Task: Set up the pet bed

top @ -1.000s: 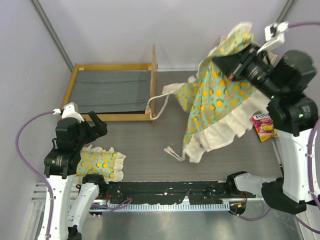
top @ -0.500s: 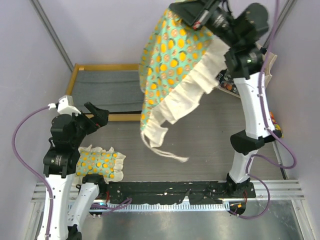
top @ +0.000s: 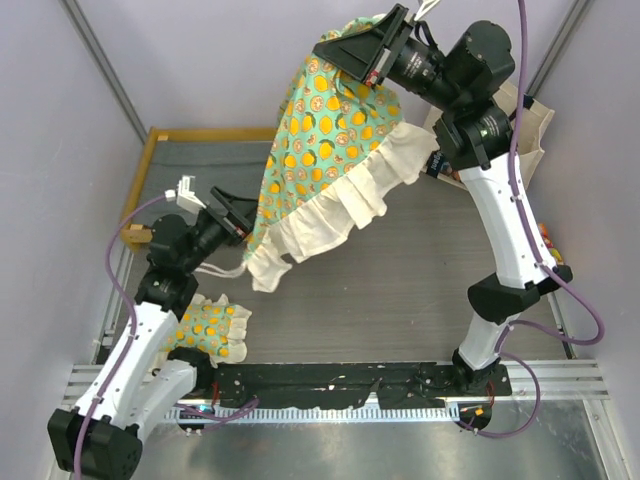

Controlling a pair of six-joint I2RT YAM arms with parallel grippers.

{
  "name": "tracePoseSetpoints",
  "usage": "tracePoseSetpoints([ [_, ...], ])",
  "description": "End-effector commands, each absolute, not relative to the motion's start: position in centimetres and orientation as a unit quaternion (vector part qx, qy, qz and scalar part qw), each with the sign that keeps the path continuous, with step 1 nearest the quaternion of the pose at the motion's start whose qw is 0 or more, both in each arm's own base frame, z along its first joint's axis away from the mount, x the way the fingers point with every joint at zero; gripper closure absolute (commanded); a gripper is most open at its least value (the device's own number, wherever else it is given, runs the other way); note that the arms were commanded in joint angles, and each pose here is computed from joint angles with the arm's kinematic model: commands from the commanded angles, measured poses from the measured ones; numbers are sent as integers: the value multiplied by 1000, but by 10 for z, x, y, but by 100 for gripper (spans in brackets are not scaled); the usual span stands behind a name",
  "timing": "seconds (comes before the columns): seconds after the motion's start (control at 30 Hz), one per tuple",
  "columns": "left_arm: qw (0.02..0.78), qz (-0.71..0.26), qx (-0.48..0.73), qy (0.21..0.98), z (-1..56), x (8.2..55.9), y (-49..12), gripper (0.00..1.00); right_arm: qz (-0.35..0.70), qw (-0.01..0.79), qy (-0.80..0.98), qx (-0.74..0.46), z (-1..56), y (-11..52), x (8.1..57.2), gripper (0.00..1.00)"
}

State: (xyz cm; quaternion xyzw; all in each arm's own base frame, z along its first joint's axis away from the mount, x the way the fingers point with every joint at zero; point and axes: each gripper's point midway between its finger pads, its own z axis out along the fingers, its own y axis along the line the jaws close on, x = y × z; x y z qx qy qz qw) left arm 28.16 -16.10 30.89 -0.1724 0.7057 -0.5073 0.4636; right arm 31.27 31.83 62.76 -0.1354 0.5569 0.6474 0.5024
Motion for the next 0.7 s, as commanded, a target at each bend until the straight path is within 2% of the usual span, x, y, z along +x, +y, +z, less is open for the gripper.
tracePoseSetpoints([
  [0.0, 468, -603, -151, 628, 352, 272, -183, 0, 647, 545, 505, -169, 662, 300, 275, 99],
  [0.07, 458, -625, -149, 614, 355, 272, -190, 0, 642, 548, 509, -167, 658, 300, 278, 99],
  [0.1, 450, -633, -143, 614, 355, 270, -195, 4, 641, 544, 516, -165, 653, 302, 280, 99],
  [0.17, 442, -656, -124, 599, 363, 265, -204, 14, 634, 552, 516, -165, 653, 299, 280, 99],
  [0.27, 425, -678, -106, 590, 366, 262, -216, 35, 627, 557, 521, -161, 650, 297, 281, 99],
  [0.3, 417, -683, -104, 591, 366, 260, -221, 48, 625, 556, 524, -160, 648, 297, 282, 99],
  [0.37, 415, -689, -92, 587, 368, 256, -226, 61, 623, 557, 525, -160, 646, 297, 282, 99],
  [0.4, 415, -691, -89, 585, 369, 256, -228, 85, 622, 555, 530, -157, 643, 297, 284, 99],
  [0.43, 415, -693, -86, 584, 370, 254, -229, 95, 620, 556, 530, -158, 642, 297, 284, 99],
  [0.47, 416, -694, -83, 583, 371, 254, -230, 100, 619, 557, 531, -159, 641, 297, 283, 99],
  [0.67, 446, -687, -56, 571, 391, 249, -228, 100, 606, 563, 539, -162, 636, 295, 284, 99],
])
